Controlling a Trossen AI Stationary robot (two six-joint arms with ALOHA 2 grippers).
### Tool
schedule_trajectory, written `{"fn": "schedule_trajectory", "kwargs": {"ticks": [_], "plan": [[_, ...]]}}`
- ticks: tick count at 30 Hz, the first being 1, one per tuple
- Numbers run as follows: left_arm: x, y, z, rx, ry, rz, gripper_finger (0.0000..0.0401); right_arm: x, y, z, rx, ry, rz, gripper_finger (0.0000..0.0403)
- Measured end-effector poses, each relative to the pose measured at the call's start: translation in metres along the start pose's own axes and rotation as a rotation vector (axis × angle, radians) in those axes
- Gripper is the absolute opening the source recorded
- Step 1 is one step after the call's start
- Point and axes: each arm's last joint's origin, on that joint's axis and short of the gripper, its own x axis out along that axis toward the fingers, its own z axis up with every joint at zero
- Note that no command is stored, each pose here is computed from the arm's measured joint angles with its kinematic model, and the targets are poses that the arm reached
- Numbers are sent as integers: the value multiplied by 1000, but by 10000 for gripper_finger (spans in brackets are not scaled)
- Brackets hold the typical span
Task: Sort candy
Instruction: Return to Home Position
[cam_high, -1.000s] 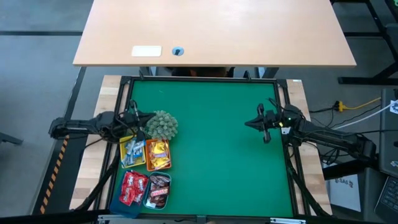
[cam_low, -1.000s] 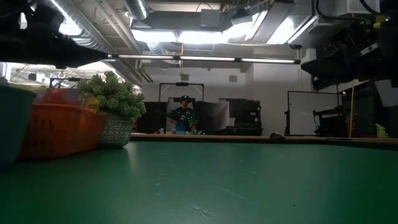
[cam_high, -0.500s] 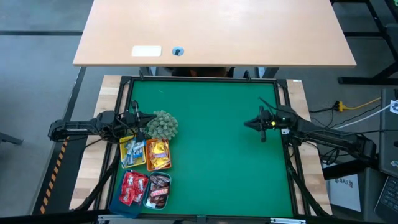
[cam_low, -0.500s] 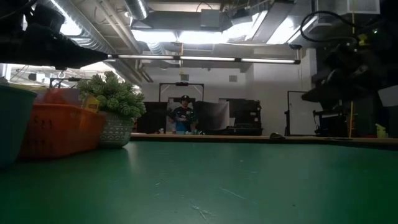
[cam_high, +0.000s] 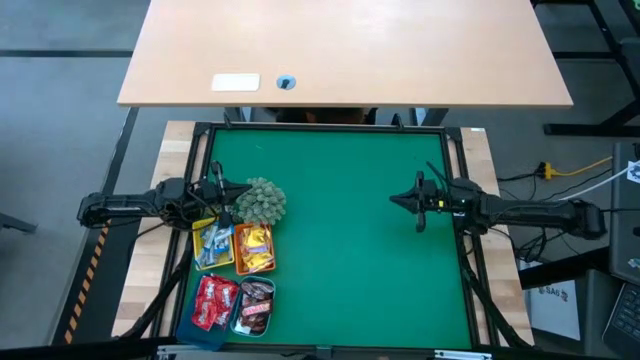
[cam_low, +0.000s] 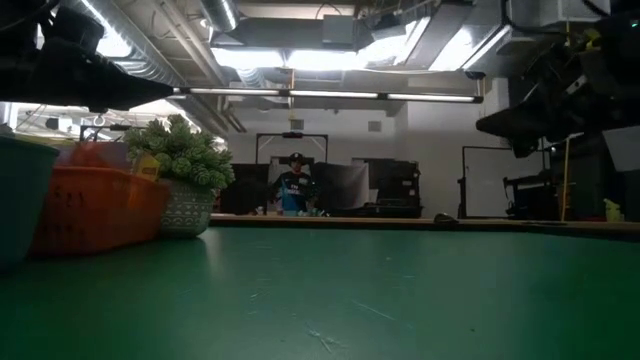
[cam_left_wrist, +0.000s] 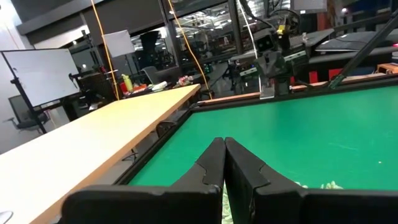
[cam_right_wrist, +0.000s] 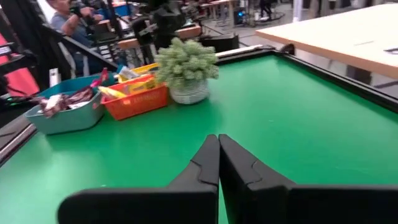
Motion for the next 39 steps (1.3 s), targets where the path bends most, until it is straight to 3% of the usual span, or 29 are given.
{"fn": "schedule_trajectory", "kwargs": {"ticks": [10, 30, 39], "plan": [[0, 2, 0, 54, 11, 61, 1, -1, 22, -2, -36, -9, 75, 1], [0, 2, 0, 48, 13, 75, 2, -20, 20, -5, -79, 7, 76, 1], [0, 2, 0, 1, 12, 80, 1, -22, 20, -4, -182, -23, 56, 1]]}}
